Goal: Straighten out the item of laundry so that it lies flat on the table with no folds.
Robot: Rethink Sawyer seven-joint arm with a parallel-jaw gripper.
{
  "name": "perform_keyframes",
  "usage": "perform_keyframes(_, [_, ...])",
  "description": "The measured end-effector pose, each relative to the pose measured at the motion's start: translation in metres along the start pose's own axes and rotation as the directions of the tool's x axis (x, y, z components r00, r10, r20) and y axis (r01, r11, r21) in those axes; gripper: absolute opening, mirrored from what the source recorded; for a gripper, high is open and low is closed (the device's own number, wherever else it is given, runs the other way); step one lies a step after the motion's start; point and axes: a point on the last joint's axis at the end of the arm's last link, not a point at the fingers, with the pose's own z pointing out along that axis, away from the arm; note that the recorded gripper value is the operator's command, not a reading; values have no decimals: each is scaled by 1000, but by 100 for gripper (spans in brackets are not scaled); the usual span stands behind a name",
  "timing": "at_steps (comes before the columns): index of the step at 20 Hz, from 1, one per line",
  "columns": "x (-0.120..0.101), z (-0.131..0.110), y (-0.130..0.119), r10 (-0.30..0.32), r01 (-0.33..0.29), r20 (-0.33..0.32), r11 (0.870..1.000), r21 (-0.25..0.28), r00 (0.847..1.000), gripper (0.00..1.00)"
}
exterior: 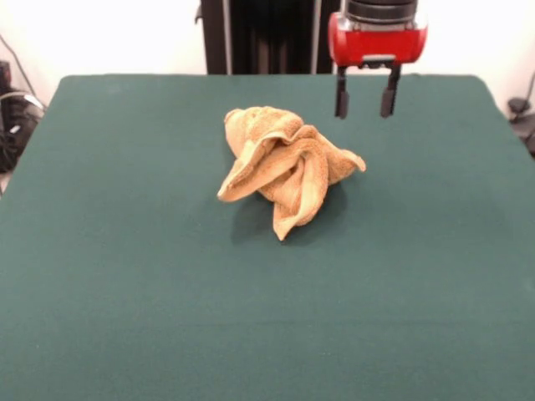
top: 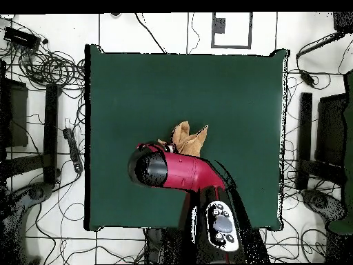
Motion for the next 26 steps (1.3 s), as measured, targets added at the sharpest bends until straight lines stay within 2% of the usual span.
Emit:
perform_keyframes(3, [0,-1,0,2,-2,1,1000,-1,1000,100])
perform_keyframes(11, [-4,-13,-24,44,-44,18,999,4,999,100])
perform_keyframes(26, [-3,-8,-24,44,-44,41,999,9,998,100])
